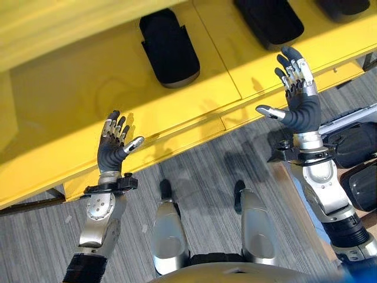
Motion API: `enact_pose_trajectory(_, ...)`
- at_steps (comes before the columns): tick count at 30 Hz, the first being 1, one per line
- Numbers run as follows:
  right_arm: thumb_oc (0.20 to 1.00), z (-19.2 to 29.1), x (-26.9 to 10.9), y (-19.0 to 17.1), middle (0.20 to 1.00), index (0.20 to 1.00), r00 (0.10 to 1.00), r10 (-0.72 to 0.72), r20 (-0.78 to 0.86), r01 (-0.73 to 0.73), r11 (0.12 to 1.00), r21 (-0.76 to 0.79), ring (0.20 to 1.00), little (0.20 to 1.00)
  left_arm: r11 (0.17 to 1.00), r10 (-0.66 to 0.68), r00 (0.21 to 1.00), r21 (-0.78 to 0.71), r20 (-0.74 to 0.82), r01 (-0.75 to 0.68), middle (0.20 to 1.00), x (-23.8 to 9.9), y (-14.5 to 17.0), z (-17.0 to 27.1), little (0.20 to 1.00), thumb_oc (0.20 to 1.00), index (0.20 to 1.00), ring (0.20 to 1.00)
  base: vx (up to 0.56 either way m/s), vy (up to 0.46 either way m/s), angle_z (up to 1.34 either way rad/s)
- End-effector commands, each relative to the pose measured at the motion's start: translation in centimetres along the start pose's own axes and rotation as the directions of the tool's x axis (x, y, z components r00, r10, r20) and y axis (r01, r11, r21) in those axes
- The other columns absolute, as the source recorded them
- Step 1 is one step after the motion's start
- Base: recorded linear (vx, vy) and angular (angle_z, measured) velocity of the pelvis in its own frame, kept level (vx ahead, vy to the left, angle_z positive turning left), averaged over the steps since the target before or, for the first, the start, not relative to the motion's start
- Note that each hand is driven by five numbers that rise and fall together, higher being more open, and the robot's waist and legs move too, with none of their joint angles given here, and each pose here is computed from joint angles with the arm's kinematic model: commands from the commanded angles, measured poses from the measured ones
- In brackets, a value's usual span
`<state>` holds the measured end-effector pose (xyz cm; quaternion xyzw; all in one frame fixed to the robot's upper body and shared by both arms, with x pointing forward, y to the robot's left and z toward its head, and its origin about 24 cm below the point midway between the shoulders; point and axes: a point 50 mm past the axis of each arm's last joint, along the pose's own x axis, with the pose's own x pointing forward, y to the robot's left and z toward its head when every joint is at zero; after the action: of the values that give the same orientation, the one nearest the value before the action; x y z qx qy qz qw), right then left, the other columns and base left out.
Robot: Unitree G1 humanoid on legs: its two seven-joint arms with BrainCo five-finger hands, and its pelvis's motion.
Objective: Move parts from the plastic box to the shelf.
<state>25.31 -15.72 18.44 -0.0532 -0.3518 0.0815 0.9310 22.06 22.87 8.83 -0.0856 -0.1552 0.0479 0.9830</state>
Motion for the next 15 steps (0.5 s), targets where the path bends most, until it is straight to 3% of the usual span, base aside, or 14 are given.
enact_pose_trajectory(1,1.0,1.3,-0.3,-0.5,1.0,1.0,0.998,0.019,0.064,-0.02,1.0,0.006,1.0,1.0,0.992,-0.129,0.992,0.017,0.015,0.129,1.0,-0.8,-0.8,0.9,1.0,1.0,1.0,1.0,0.01,-0.134,-0.1)
enact_pose_trajectory(7,1.0,0.8,-1.3,-0.8,1.0,1.0,0.999,0.053,0.01,-0.053,0.998,-0.015,1.0,1.0,0.983,-0.174,0.984,-0.067,-0.035,0.172,1.0,-1.5,-1.9,-0.1,1.0,1.0,1.0,1.0,0.0,-0.151,-0.04)
enact_pose_trajectory(15,1.0,-0.6,-2.3,-0.4,1.0,1.0,0.994,0.081,-0.073,-0.076,0.995,0.07,1.0,1.0,0.979,-0.2,0.978,-0.059,-0.061,0.197,1.0,-1.7,-2.5,-0.9,1.0,1.0,1.0,1.0,0.05,-0.152,-0.09)
